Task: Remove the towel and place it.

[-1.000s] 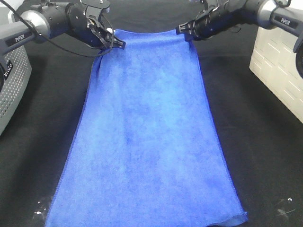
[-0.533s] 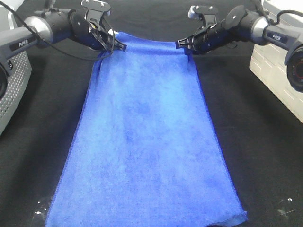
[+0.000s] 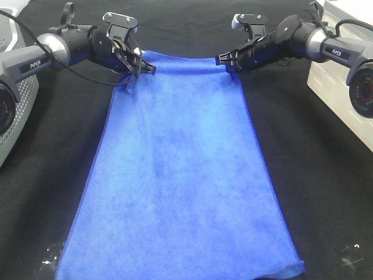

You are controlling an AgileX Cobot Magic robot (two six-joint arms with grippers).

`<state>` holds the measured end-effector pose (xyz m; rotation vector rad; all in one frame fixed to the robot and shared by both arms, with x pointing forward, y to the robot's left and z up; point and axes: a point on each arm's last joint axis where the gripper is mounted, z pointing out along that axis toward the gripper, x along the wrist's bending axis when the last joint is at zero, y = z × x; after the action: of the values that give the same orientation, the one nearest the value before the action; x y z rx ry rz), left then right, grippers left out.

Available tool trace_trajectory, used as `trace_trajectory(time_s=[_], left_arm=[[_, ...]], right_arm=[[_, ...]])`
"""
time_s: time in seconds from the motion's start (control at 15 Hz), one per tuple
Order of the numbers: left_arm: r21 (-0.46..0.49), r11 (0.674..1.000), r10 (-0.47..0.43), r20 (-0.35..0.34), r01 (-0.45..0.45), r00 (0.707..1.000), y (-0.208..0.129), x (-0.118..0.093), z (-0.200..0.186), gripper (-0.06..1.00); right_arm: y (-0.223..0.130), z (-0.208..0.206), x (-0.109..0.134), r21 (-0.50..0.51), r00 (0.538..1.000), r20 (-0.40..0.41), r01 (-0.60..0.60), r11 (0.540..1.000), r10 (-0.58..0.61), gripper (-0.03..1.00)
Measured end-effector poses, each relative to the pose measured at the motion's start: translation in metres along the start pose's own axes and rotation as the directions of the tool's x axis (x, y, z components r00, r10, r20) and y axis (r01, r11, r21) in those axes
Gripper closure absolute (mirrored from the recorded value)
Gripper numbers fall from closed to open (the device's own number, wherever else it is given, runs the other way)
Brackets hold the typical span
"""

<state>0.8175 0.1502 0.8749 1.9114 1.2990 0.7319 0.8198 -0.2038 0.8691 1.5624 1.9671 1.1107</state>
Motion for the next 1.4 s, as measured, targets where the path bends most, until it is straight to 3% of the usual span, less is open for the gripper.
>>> trace_trajectory(time_s=[0.13,0.27,0.33,0.47,0.6,1.0,1.2,1.27,1.33,1.4], left_arm=[[-0.004,1.0,0.003,-0.002,-0.003,1.0,0.0,0.0,0.0,0.79],[-0.027,0.999,0.017,-0.012,-0.017,1.0,0.003,0.001,0.0,0.53],[-0.027,0.999,0.017,-0.012,-0.017,1.0,0.003,0.001,0.0,0.53],[-0.045,0.998,0.049,-0.03,-0.05,0.998,0.004,0.002,0.0,0.33],[-0.036,0.99,0.134,-0.073,-0.137,0.988,0.004,0.007,0.0,0.28],[-0.015,1.0,0.016,-0.1,-0.018,0.995,0.026,0.013,-0.023,0.23],[0.17,0.979,-0.094,-0.098,0.11,0.991,0.043,0.013,-0.06,0.17],[0.227,0.963,-0.127,-0.095,0.146,0.987,0.051,0.012,-0.077,0.17],[0.335,0.918,-0.185,-0.106,0.21,0.977,0.063,0.011,-0.109,0.17],[0.369,0.902,-0.197,-0.112,0.225,0.974,0.071,0.011,-0.127,0.17]], right_arm=[[0.001,-0.001,-0.006,-0.008,1.0,0.008,-0.013,1.0,0.013,0.45],[0.001,-0.005,-0.019,-0.012,0.999,0.026,-0.028,1.0,0.028,0.32],[0.001,-0.005,-0.019,-0.012,0.999,0.026,-0.028,1.0,0.028,0.32],[0.001,-0.008,-0.033,-0.015,0.998,0.042,-0.045,0.999,0.045,0.29],[0.0,-0.011,-0.04,-0.003,0.997,0.032,-0.075,0.997,0.075,0.28],[0.01,-0.027,-0.029,0.078,0.998,-0.036,-0.053,0.996,0.056,0.28],[0.038,-0.07,-0.008,0.2,0.988,-0.126,-0.062,0.978,0.088,0.2],[0.045,-0.087,-0.001,0.265,0.983,-0.146,-0.074,0.961,0.116,0.18],[0.063,-0.126,0.012,0.362,0.977,-0.143,-0.098,0.927,0.16,0.17],[0.072,-0.144,0.017,0.385,0.978,-0.134,-0.096,0.918,0.158,0.17]])
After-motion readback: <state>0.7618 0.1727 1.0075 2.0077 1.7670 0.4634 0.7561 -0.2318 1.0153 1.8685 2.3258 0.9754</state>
